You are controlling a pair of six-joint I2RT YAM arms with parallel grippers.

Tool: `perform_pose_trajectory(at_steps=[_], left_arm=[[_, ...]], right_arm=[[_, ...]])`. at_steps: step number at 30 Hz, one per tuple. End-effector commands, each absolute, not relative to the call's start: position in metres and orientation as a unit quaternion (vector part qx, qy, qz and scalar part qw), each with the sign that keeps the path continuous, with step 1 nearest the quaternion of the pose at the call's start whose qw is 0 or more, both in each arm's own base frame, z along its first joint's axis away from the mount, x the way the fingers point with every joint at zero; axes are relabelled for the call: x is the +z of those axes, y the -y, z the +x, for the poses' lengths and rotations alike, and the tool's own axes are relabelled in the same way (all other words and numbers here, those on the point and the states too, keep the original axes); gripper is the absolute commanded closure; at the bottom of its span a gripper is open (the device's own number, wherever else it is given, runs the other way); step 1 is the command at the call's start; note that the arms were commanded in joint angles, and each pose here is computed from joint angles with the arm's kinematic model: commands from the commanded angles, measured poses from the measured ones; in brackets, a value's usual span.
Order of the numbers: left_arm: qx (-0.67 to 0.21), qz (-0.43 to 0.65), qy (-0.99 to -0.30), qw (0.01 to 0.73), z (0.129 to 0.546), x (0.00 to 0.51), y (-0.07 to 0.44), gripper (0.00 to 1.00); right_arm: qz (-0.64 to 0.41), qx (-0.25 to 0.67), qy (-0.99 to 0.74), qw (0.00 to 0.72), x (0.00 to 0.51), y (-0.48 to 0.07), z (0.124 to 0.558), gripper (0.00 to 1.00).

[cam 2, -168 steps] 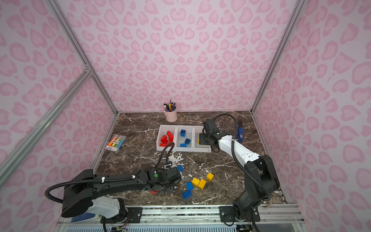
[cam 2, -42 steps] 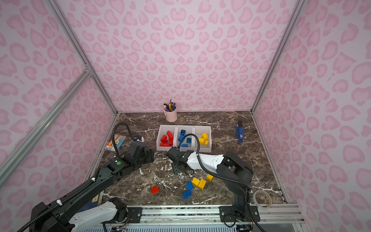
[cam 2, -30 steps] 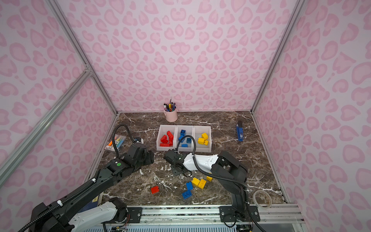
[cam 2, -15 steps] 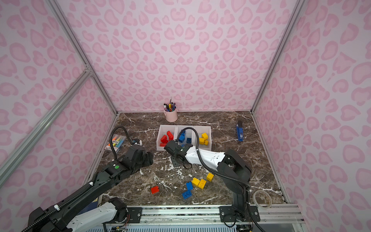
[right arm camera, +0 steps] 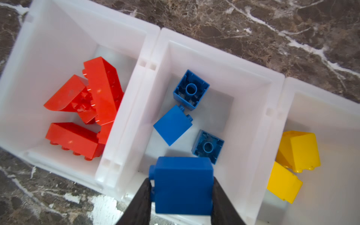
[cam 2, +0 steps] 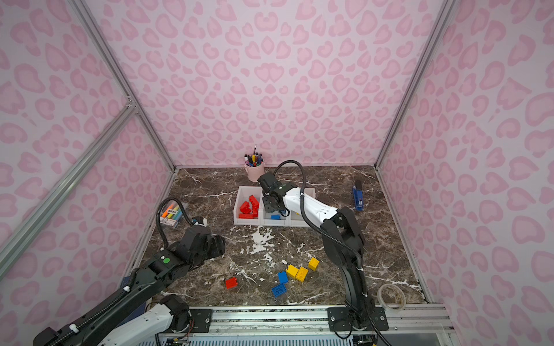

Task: Sort the legos into containers by color
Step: 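Lift the blue brick into the middle compartment and open the right gripper, then grasp the small red brick on the table with the left gripper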

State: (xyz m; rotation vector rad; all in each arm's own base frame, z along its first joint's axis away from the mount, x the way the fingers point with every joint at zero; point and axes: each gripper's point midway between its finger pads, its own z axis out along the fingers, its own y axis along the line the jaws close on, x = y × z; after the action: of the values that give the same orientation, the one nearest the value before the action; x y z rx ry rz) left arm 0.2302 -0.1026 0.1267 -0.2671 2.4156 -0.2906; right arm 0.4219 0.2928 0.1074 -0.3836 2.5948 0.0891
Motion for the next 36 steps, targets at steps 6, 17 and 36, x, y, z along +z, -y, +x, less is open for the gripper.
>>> perform_pose_trajectory(at_steps=[6,17,36], left_arm=[[-0.115,-0.121,-0.935,0.313,0.211,0.110,0.097,0.28],[-0.111,-0.097,-0.950,0.276,0.194,0.097,0.110,0.28],[-0.075,-0.050,-0.982,0.164,0.137,0.040,0.148,0.26]], right_arm=[[-0.145,0.034,-0.959,0.241,0.102,-0.288,0.418,0.39],[-0.137,0.050,-0.956,0.255,0.118,-0.285,0.411,0.35],[-0.120,0.066,-0.953,0.269,0.126,-0.261,0.379,0.34]])
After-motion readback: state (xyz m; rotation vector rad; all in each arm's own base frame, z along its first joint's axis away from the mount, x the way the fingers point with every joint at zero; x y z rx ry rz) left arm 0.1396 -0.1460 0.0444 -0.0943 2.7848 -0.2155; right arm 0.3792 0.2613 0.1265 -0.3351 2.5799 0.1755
